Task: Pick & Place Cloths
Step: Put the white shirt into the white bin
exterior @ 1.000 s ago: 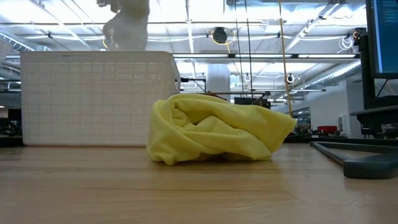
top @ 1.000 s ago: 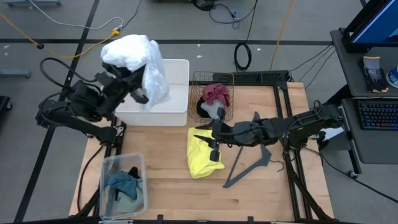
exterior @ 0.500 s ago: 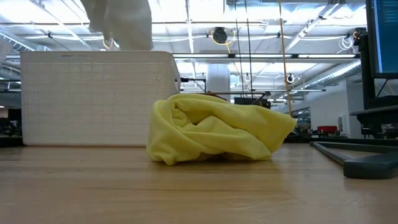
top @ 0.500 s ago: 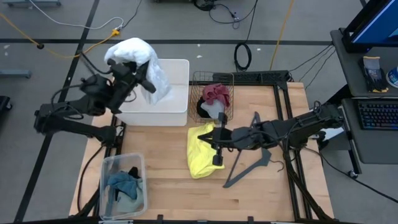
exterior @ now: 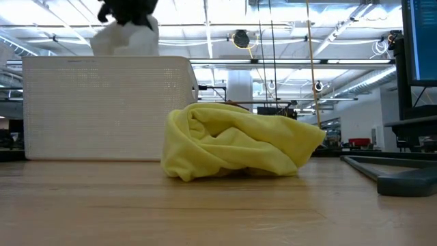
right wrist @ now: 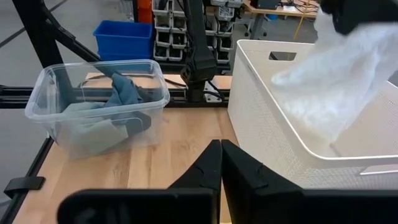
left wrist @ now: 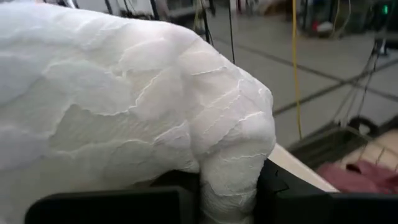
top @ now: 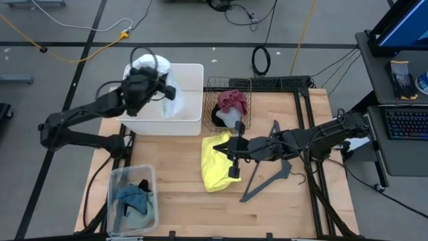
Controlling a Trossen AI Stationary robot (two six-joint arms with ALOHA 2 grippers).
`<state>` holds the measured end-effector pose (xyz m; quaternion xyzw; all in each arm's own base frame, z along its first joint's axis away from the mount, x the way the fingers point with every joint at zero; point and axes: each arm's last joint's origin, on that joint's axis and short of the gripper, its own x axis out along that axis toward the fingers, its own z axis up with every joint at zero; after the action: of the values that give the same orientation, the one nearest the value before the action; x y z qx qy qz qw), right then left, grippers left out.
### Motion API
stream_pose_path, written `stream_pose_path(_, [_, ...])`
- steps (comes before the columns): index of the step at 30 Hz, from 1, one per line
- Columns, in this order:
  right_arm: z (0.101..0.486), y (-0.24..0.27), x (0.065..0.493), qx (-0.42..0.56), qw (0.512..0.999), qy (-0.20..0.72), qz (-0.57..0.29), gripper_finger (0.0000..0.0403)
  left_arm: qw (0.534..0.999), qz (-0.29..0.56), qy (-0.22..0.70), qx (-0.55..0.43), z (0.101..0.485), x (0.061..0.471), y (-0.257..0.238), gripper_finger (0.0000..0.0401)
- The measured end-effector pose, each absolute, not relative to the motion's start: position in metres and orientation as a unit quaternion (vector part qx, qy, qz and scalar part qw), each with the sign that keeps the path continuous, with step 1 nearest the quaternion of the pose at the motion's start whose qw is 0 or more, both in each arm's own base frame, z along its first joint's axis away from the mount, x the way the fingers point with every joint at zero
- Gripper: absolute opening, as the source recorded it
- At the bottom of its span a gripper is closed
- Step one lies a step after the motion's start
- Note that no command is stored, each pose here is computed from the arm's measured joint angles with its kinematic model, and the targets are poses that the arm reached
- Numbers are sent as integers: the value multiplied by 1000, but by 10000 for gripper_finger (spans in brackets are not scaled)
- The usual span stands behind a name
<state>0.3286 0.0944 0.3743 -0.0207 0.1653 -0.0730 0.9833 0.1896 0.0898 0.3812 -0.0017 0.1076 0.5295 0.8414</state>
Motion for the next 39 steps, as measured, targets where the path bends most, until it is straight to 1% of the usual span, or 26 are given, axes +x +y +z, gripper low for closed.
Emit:
stream_pose_path(7, [374, 94, 329, -11, 983, 165, -75, 0, 840, 513, 163, -59, 353, 207, 121, 65])
stream_pose_path(11, [374, 94, 329, -11, 983, 165, -75, 0, 834, 496, 211, -114, 332, 214, 135, 65])
stream_pose_path(16, [374, 94, 329, -9, 983, 165, -75, 0, 798, 502, 284, -175, 305, 215, 147, 65])
stream_pose_path(20, [374, 94, 329, -9, 983, 164, -76, 0, 774, 503, 318, -216, 290, 215, 154, 65])
stream_pose_path(25, [374, 94, 329, -6, 983, 164, -77, 0, 766, 456, 335, -307, 276, 215, 168, 65])
stream_pose_path(28, [374, 94, 329, 4, 983, 164, -78, 0, 739, 443, 355, -364, 263, 214, 176, 65])
stream_pose_path(31, [374, 94, 329, 6, 983, 164, -78, 0, 713, 440, 381, -391, 250, 215, 181, 66])
stream_pose_path(33, [374, 94, 329, 6, 983, 164, -77, 0, 707, 436, 391, -397, 245, 217, 183, 84])
stream_pose_path(39, [374, 94, 329, -6, 983, 167, -75, 0, 701, 435, 387, -412, 242, 219, 182, 181])
